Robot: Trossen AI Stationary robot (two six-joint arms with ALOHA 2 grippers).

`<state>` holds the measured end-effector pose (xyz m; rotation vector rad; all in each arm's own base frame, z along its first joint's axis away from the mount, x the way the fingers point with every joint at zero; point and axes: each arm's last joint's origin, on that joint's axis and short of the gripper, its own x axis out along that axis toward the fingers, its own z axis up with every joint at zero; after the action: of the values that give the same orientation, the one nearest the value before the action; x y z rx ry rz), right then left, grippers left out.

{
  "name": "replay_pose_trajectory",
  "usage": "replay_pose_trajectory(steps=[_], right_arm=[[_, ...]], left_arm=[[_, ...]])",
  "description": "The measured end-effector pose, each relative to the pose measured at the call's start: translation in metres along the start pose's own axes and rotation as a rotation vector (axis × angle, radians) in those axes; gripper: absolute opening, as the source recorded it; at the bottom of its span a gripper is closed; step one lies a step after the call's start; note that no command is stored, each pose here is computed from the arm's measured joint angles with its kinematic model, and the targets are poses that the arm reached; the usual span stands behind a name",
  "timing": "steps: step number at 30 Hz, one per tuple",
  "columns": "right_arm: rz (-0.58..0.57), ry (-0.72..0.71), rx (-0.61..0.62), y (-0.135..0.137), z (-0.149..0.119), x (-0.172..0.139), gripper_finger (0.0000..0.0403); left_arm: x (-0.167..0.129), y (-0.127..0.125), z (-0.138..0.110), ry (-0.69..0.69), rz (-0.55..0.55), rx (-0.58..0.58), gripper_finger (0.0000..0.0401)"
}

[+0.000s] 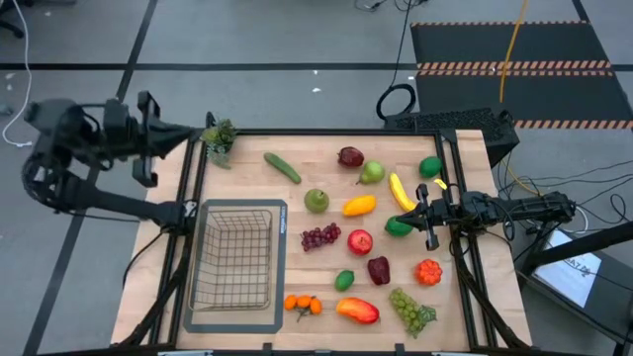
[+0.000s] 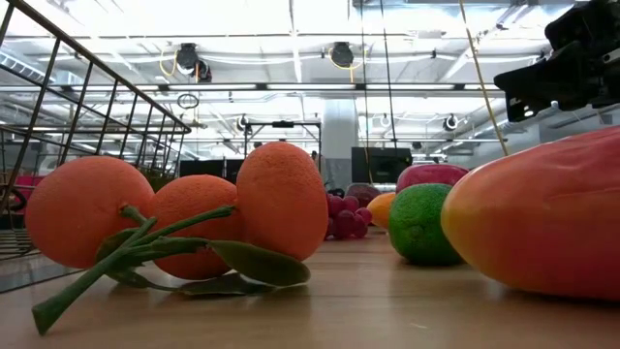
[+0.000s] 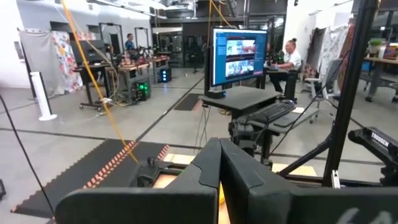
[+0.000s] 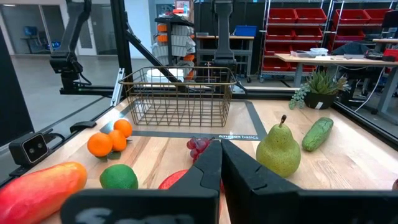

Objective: Build produce basket
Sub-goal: Put the green cucumber into the wire basket

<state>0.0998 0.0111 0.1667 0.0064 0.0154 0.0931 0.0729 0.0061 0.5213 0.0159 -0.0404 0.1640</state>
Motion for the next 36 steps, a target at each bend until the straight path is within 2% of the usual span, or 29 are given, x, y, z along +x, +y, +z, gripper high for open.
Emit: replay_pose_trajectory(steps=[3,7,18,26,30,36], right_arm=[[0.000,0.000,0.000,0.000,0.000,0.000,0.0000],[0.000,-0.001,0.000,0.000,0.000,0.000,0.0000],[-0.001,-0.008,0.000,0.000,0.001,0.000,0.0000],[-0.002,-0.008,0.002,0.000,0.001,0.000,0.0000],[-0.003,-0.017,0.058,0.000,0.002,0.000,0.0000],[-0.064,-0.116,0.239,-0.002,0.011,-0.001,0.0000]], left_arm=[[0.007,-0.001,0.018,-0.001,0.000,-0.002,0.0002],[0.021,-0.002,0.029,0.010,0.000,0.001,0.0003],[0.058,-0.007,0.026,0.080,0.005,0.085,0.0005],[0.069,-0.008,0.023,0.104,0.009,-0.025,0.0015],[0.071,-0.009,0.022,0.108,0.011,-0.076,0.0010],[0.075,-0.009,0.021,0.115,0.012,-0.077,0.0009]])
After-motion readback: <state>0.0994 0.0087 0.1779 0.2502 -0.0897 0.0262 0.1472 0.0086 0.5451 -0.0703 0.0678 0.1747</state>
